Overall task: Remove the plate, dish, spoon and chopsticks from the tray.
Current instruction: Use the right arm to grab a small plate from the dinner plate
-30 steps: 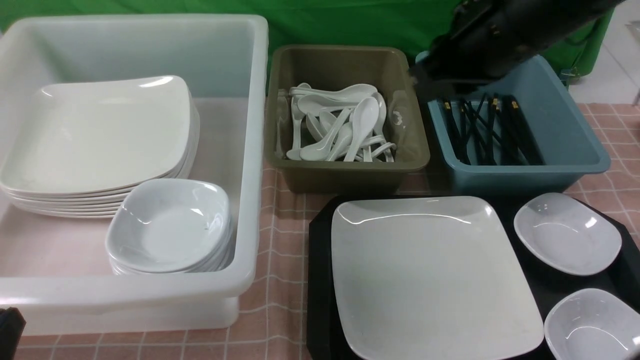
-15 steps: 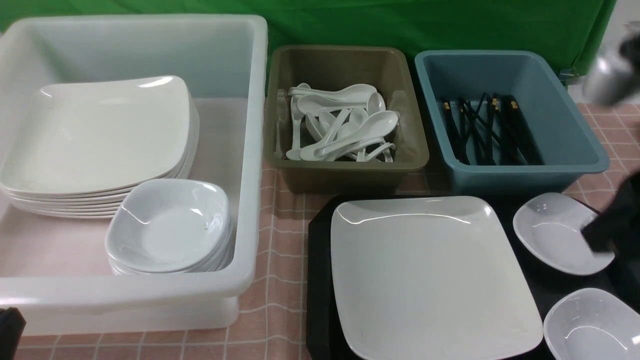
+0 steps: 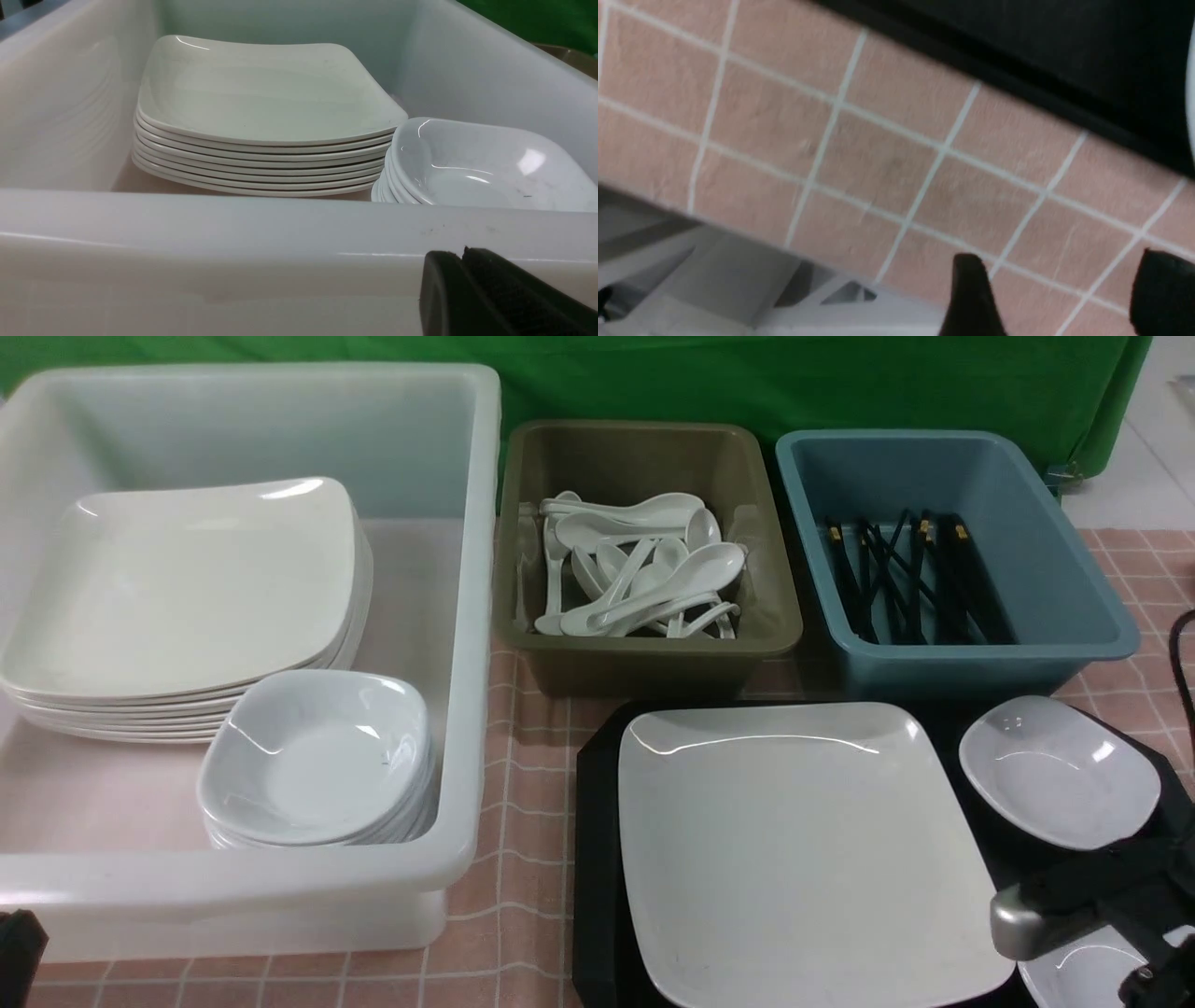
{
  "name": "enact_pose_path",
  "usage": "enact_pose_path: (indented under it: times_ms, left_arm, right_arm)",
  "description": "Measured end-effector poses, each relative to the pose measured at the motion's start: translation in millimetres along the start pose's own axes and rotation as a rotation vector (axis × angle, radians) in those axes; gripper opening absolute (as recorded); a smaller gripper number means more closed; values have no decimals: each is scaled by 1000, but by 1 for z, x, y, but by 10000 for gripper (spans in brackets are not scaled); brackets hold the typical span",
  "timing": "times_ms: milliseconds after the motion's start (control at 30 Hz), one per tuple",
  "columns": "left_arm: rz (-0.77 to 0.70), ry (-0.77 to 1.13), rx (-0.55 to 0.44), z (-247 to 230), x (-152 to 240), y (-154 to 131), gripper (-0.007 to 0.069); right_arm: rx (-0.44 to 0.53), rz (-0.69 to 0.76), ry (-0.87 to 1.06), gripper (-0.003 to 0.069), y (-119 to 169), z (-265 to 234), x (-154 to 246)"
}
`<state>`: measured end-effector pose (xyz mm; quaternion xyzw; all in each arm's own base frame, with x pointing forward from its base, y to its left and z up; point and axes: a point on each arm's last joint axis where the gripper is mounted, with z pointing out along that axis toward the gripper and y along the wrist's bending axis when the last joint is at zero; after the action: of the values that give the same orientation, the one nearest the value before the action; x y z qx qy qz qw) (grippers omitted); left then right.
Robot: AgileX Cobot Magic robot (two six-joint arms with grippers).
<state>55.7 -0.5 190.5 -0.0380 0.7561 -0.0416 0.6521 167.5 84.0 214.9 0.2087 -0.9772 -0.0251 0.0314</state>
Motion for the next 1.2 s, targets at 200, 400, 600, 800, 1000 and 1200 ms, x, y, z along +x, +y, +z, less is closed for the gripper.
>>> enact_pose_path:
  times_ms: [200,400,600,800,1000,1200]
  left_arm:
    - [0,0,0,0,0,0,21]
    - [0,0,0,0,0,0,21]
    - [0,0,0,0,0,0,21]
    - [2,0,0,0,0,0,21]
    - [2,0,0,0,0,0,21]
    - [2,0,0,0,0,0,21]
  right_arm:
    - [201,-11,34,499,0,13,-26]
    - [300,-80,87,501,7,33,-42]
    - [405,-81,128,501,-1,51,-52]
    - [436,-82,146,393,-3,59,-55]
    - [431,-116,175,129,-2,58,-53]
    - [387,-100,154,129,2,43,-45]
